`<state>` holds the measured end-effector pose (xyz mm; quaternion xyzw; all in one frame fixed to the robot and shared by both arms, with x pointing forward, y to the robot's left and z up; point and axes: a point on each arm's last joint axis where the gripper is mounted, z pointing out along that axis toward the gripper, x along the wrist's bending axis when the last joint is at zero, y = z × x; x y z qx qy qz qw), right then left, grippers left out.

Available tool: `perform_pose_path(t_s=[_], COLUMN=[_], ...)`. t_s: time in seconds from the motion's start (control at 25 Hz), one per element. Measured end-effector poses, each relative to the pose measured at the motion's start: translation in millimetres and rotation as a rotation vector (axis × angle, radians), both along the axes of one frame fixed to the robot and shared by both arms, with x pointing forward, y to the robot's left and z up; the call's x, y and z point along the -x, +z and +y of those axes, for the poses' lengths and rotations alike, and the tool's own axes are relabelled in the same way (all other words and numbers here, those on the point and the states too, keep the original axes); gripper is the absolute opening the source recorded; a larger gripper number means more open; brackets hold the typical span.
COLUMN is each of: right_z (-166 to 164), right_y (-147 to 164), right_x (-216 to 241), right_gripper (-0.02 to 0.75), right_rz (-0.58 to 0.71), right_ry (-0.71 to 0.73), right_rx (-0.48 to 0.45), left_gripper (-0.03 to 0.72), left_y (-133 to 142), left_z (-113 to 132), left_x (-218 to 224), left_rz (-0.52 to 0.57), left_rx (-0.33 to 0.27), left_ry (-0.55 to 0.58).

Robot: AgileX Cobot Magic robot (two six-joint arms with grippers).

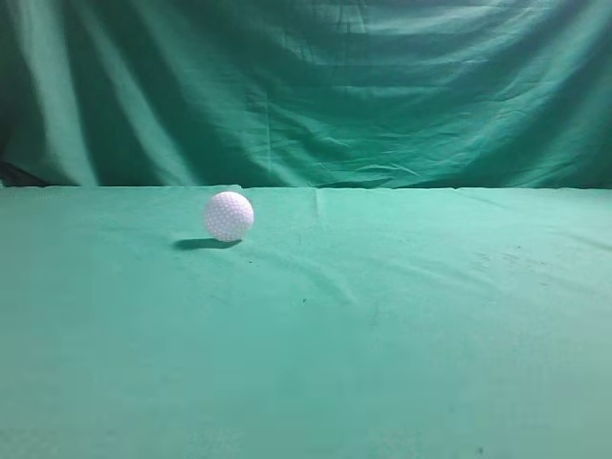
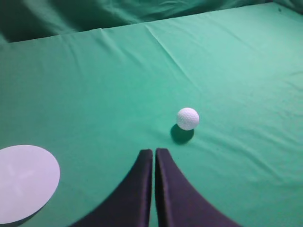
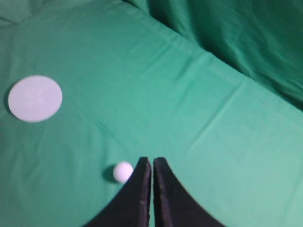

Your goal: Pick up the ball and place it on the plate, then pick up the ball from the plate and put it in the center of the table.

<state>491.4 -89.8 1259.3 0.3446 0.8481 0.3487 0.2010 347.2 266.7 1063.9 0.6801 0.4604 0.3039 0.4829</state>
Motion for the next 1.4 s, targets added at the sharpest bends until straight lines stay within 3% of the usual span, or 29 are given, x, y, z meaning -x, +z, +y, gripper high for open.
perform_pose_path(t_s=[0.12, 0.36, 0.56, 0.84, 1.16, 1.4], right_z=[-25.7, -78.6, -115.5, -159.2, -184.7, -187.8], right_y=[-4.3, -32.2, -66.7, -138.0, -201.4, -228.0], right_x=[26.1, 79.5, 124.4, 178.8, 212.2, 216.9], right_gripper=[0.000, 0.000, 0.000, 0.000, 0.000, 0.000], right_rz=[0.018, 0.046, -0.047, -0.108, -0.212, -0.240], right_ry=[-0.029, -0.105, -0.105, -0.139, -0.164, -0.160], right_rx=[0.037, 0.089, -0.004, -0.152, -0.378, -0.426], left_gripper=[0.000, 0.000, 0.000, 0.000, 0.000, 0.000], left_y=[-0.9, -8.8, -28.1, -29.9, -26.0, -21.7], left_z=[-2.3, -7.3, -6.2, -2.8, 1.7, 6.2], left_x=[1.4, 7.7, 15.9, 32.3, 32.2, 29.4], left_rz=[0.020, 0.098, 0.107, -0.031, -0.093, -0.142], left_rx=[0.017, -0.026, -0.028, -0.007, -0.035, -0.033], left_ry=[-0.022, -0.111, -0.098, -0.039, 0.009, 0.066])
